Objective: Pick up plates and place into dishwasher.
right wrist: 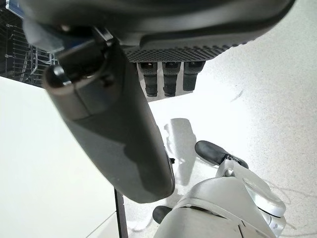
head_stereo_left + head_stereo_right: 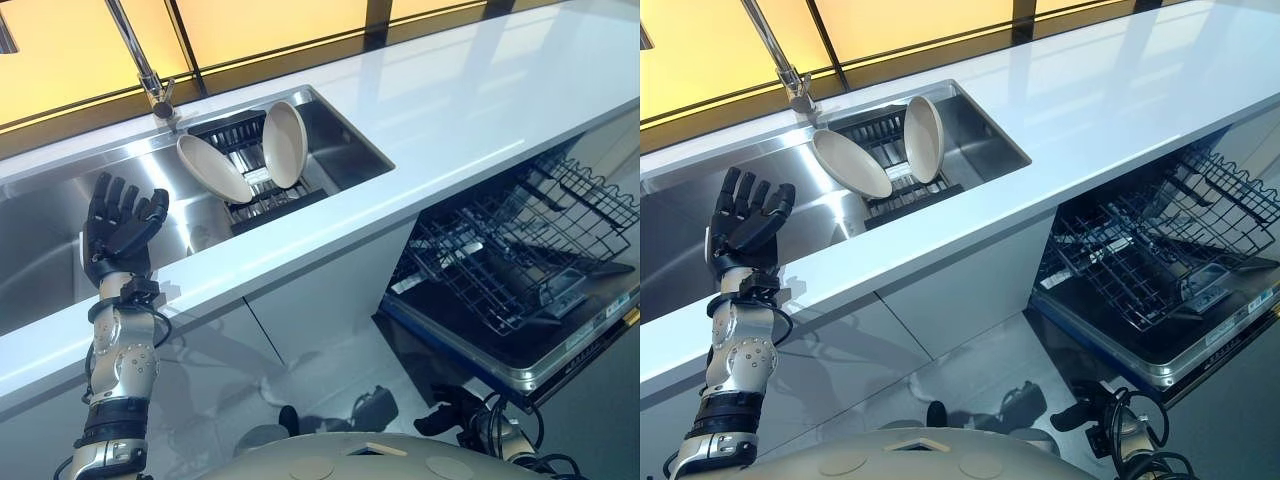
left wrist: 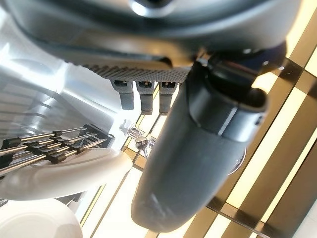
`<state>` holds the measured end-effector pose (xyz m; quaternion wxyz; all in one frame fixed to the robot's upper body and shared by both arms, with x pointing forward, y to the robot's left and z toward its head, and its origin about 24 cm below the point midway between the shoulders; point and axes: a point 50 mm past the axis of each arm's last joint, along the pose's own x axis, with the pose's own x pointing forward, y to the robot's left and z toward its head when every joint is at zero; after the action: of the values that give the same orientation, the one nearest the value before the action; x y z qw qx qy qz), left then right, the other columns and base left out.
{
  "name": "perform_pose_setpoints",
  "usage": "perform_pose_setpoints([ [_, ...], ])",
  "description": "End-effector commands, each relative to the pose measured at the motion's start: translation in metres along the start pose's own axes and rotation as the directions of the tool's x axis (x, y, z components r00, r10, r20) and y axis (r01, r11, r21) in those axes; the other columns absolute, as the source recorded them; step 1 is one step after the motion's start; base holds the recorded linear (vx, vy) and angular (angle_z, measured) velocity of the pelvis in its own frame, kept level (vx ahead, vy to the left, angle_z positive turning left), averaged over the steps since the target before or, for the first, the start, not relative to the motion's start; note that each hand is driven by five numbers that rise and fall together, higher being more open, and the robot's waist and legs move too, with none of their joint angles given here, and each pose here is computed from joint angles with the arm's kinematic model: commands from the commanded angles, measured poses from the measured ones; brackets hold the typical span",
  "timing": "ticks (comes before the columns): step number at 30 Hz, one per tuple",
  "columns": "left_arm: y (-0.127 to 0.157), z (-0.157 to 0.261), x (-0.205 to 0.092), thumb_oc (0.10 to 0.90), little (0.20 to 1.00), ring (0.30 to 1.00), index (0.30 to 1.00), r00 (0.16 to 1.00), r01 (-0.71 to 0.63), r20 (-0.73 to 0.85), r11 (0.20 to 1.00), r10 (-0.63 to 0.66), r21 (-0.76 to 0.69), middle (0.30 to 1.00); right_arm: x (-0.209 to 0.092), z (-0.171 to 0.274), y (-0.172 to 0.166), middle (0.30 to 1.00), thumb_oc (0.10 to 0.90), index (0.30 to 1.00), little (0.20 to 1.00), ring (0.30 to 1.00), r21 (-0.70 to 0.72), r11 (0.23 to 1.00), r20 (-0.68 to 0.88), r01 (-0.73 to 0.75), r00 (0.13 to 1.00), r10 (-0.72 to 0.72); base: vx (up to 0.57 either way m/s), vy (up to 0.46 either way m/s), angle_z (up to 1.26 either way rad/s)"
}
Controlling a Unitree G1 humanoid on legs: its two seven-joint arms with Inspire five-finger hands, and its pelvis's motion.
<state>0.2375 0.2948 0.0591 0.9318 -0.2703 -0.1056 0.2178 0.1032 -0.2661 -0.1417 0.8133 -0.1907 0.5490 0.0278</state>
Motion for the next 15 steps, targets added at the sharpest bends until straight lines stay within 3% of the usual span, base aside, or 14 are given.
perform_pose_setpoints([
  [1,0.002,0.0223,0.0082,0.8,0.9,0.9,0.9,0.989,-0.004,0.145,0.999,-0.003,0.047,0.9,-0.0002,0.0195,-0.0286,0.9,0.8,0.9,0.9,0.9,-0.039,0.997,0.061,0.063,0.996,-0.061,0.0,0.0,0.0],
  [15,-0.0067,0.0238,0.0066,0.8,0.9,0.9,0.9,0.984,0.046,0.172,0.998,-0.051,0.031,0.9,-0.0002,0.0191,-0.028,0.9,0.8,0.9,0.9,0.9,-0.04,0.997,0.064,0.059,0.996,-0.056,0.0,0.0,0.0],
])
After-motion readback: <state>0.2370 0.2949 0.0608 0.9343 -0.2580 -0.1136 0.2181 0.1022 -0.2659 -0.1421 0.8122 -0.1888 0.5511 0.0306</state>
